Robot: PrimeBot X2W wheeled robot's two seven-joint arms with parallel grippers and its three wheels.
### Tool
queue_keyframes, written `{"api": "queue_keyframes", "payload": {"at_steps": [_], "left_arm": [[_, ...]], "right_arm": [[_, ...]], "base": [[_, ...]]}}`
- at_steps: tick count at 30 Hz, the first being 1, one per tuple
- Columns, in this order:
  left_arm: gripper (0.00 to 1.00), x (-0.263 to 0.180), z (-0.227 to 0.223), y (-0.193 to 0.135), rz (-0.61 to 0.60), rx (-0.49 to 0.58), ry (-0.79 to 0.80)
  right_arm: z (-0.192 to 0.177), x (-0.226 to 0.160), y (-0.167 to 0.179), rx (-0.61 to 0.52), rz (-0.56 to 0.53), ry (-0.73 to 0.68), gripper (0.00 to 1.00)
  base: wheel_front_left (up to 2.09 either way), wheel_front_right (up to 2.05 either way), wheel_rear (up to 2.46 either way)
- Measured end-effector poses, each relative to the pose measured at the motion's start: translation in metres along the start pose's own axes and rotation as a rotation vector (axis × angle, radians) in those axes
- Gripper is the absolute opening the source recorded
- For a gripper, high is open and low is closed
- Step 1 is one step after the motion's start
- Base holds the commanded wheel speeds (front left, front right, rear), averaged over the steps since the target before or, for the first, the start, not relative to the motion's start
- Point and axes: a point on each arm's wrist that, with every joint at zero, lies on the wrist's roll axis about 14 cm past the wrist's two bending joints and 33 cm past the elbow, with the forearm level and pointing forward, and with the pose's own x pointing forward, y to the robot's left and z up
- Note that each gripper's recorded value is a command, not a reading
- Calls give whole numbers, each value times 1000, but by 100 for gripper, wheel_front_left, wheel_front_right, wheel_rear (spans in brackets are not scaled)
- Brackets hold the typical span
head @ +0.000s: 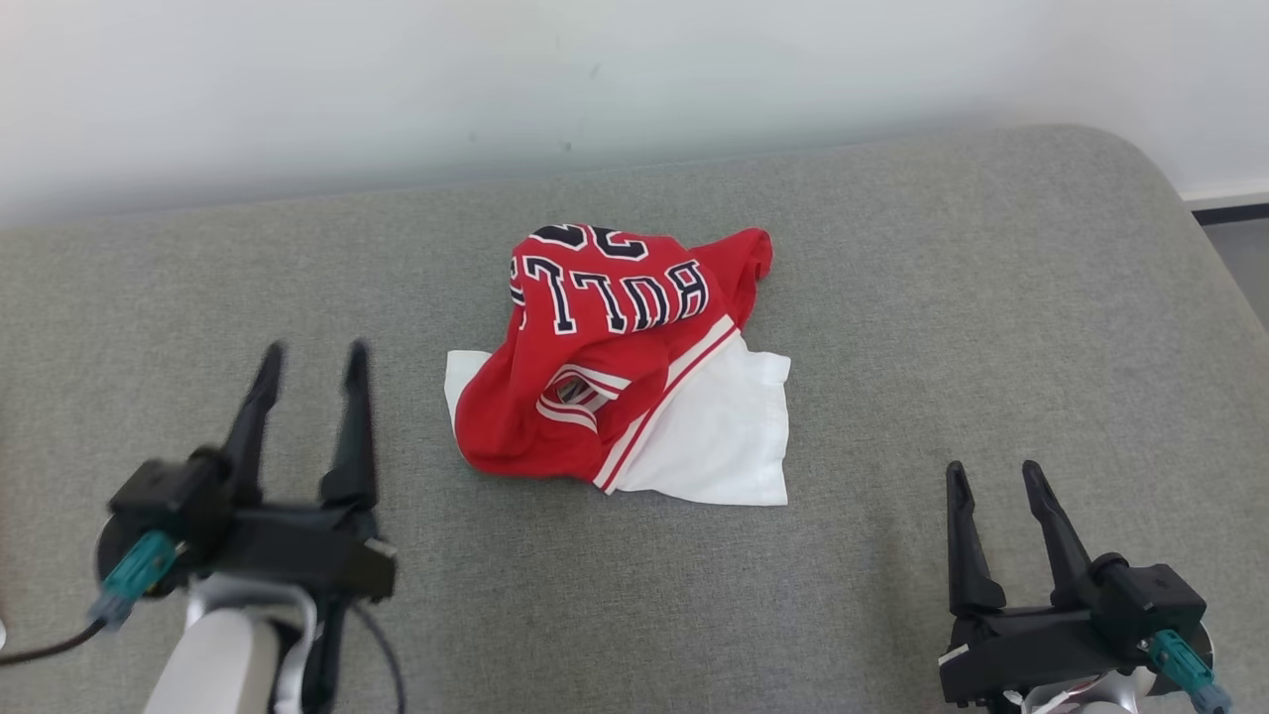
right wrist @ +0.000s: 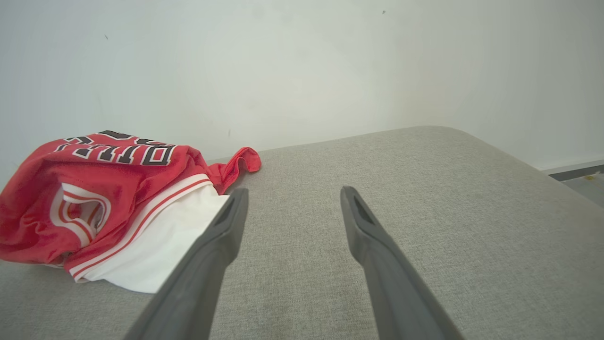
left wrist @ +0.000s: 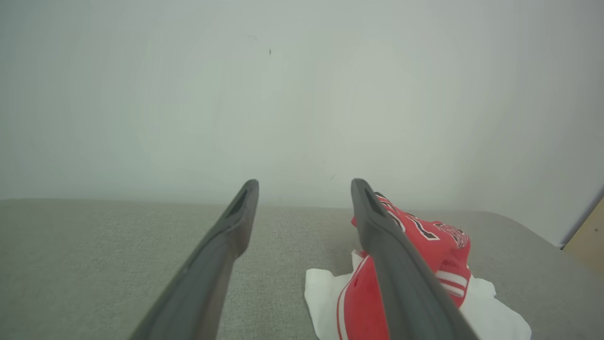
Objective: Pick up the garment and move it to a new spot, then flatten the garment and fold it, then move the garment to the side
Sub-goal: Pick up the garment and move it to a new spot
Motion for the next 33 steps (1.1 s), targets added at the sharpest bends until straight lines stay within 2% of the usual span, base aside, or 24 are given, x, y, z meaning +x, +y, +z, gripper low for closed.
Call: {"api": "queue_keyframes", "payload": {"at_steps": [4, 9, 20, 28, 33], "left_arm": [[100, -19, -3, 27, 77, 60, 18], [100, -45, -10, 43, 141, 102, 42], [100, -87, -9, 56, 187, 204, 58], [100, -107, 8, 56, 213, 229, 6], [100, -121, -1, 57, 221, 234, 39]], "right_arm": [[2, 0, 2, -3, 6, -5, 100], [-1, -3, 6, -8, 19, 1, 100], [2, -4, 15, -19, 48, -8, 100], [8, -3, 22, -22, 71, -25, 100], [9, -3, 25, -25, 80, -30, 100]], "base": [[0, 0, 0], [0, 0, 0], [0, 0, 0], [0, 0, 0], [0, 0, 0]]}}
